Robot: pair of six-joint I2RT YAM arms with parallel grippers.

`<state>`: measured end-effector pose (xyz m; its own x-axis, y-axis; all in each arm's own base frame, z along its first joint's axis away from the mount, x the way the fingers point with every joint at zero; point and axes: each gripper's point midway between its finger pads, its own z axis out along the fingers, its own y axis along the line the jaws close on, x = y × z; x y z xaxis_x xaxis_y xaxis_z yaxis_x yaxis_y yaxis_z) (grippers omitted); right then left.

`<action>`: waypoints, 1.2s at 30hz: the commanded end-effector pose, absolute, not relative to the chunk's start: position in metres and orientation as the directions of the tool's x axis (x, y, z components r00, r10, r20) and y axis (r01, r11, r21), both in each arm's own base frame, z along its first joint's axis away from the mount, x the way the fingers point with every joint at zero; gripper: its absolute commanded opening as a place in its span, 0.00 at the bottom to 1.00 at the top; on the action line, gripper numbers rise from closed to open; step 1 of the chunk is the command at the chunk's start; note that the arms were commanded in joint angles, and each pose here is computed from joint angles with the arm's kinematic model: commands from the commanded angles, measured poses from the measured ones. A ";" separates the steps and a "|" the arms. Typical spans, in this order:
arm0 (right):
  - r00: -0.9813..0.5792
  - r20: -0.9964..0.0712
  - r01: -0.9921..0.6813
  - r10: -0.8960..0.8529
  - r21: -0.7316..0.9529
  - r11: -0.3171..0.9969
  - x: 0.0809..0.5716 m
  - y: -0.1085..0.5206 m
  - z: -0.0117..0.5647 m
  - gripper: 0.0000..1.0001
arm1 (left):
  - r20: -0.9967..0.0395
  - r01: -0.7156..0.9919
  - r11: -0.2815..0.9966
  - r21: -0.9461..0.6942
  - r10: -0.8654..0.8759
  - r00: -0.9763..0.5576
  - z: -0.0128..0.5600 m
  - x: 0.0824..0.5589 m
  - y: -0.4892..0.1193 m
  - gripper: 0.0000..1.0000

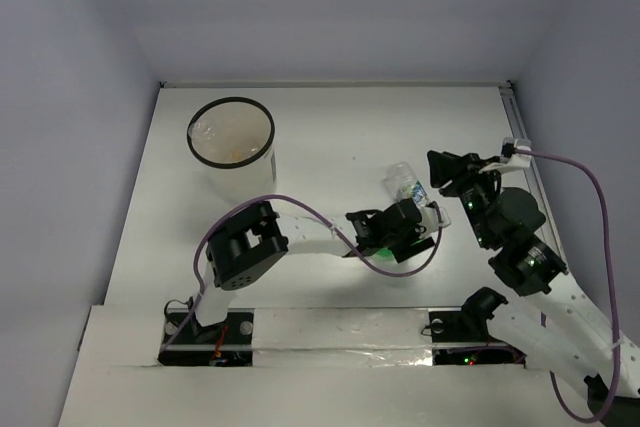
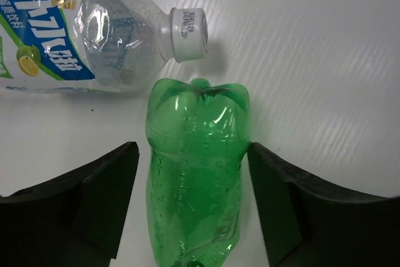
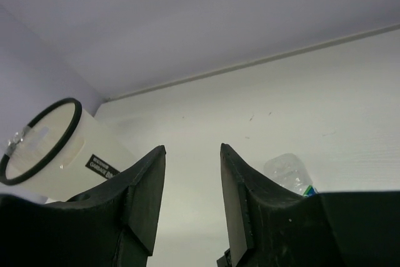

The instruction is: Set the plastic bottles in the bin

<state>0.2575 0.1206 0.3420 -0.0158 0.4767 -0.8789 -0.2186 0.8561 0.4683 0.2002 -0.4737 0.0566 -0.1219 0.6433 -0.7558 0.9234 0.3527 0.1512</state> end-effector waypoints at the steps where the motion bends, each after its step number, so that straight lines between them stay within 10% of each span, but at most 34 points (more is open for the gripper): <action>1: -0.057 -0.897 -0.268 0.439 0.437 0.859 0.258 0.134 0.338 0.47 | -0.795 0.902 0.393 0.182 0.598 -0.100 0.070 0.211 -0.479 0.61; 7: -0.088 -0.912 -0.232 0.401 0.410 0.882 0.266 0.135 0.328 0.54 | -0.838 0.878 0.447 0.172 0.535 -0.108 0.095 0.213 -0.469 0.37; 20: -0.326 -0.919 -0.126 0.223 0.276 0.953 0.359 0.135 0.269 0.76 | -0.977 0.812 0.580 -0.066 0.126 -0.169 0.208 0.182 -0.381 0.37; 24: -0.492 -0.866 -0.104 0.092 0.163 0.981 0.385 0.133 0.212 0.91 | -0.988 0.761 0.633 -0.140 -0.040 -0.148 0.259 0.189 -0.343 0.37; 36: -0.774 -0.630 -0.135 -0.060 0.072 0.988 0.388 0.134 0.106 0.97 | -0.906 0.605 0.716 -0.348 -0.422 -0.022 0.372 0.235 -0.236 0.36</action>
<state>0.3894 0.1317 0.1000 -0.7572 -0.0258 -0.6526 -0.0980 0.9924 0.0744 0.2353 -0.2534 0.3322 -0.0717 -0.2853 -0.9558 0.6106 0.7452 -0.2682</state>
